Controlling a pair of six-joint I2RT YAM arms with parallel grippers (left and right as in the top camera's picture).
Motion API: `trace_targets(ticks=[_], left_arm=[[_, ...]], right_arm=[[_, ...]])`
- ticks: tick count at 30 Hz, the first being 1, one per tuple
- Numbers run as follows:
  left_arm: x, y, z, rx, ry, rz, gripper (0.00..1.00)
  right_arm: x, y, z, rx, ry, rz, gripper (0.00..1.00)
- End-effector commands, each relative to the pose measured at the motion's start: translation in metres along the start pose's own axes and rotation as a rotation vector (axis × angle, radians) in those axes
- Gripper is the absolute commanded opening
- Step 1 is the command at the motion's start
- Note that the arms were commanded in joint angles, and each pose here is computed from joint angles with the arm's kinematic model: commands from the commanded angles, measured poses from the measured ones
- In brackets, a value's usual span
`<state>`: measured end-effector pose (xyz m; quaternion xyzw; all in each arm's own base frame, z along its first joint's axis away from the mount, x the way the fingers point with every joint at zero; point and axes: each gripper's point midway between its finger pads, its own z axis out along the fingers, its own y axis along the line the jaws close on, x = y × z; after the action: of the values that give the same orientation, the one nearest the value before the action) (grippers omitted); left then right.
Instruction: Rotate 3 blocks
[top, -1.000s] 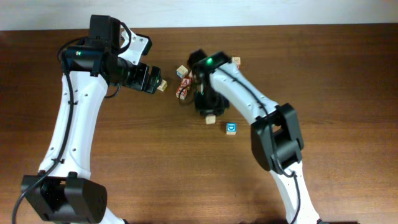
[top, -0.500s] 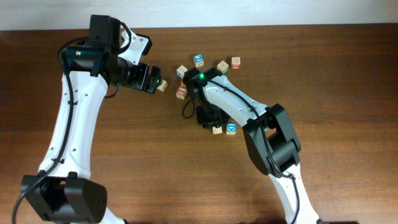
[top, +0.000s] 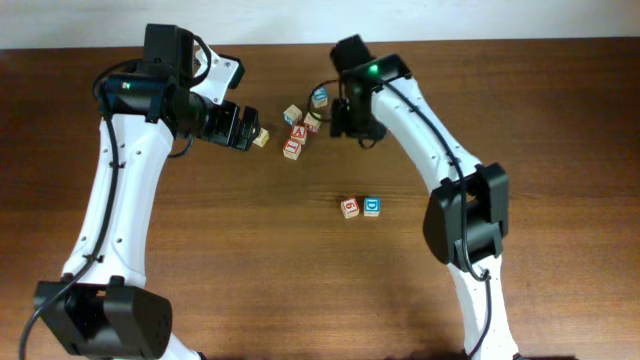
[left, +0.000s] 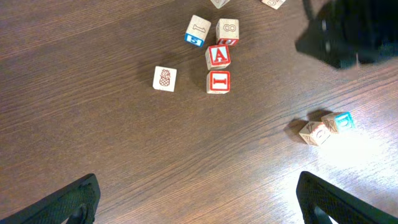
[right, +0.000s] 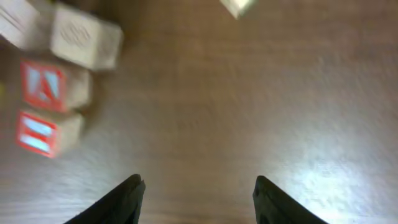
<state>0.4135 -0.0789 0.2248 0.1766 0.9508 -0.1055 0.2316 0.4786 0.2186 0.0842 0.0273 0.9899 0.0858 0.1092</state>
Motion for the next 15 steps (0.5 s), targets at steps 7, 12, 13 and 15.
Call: trace_targets(ticks=[7, 12, 13, 15], left_arm=[[-0.007, -0.003, -0.006, 0.009, -0.025, 0.023, 0.99], [-0.007, -0.003, -0.006, 0.009, -0.025, 0.023, 0.99], [-0.007, -0.003, -0.006, 0.009, -0.025, 0.023, 0.99], [-0.007, -0.003, -0.006, 0.009, -0.025, 0.023, 0.99]], right_arm=[[0.018, 0.097, 0.066, -0.092, -0.083, 0.146, 0.57], [0.016, 0.093, 0.079, -0.025, -0.138, 0.141, 0.57], [0.015, 0.093, 0.079, -0.028, -0.141, 0.141, 0.56], [0.016, 0.094, 0.079, -0.027, -0.137, 0.139, 0.47]])
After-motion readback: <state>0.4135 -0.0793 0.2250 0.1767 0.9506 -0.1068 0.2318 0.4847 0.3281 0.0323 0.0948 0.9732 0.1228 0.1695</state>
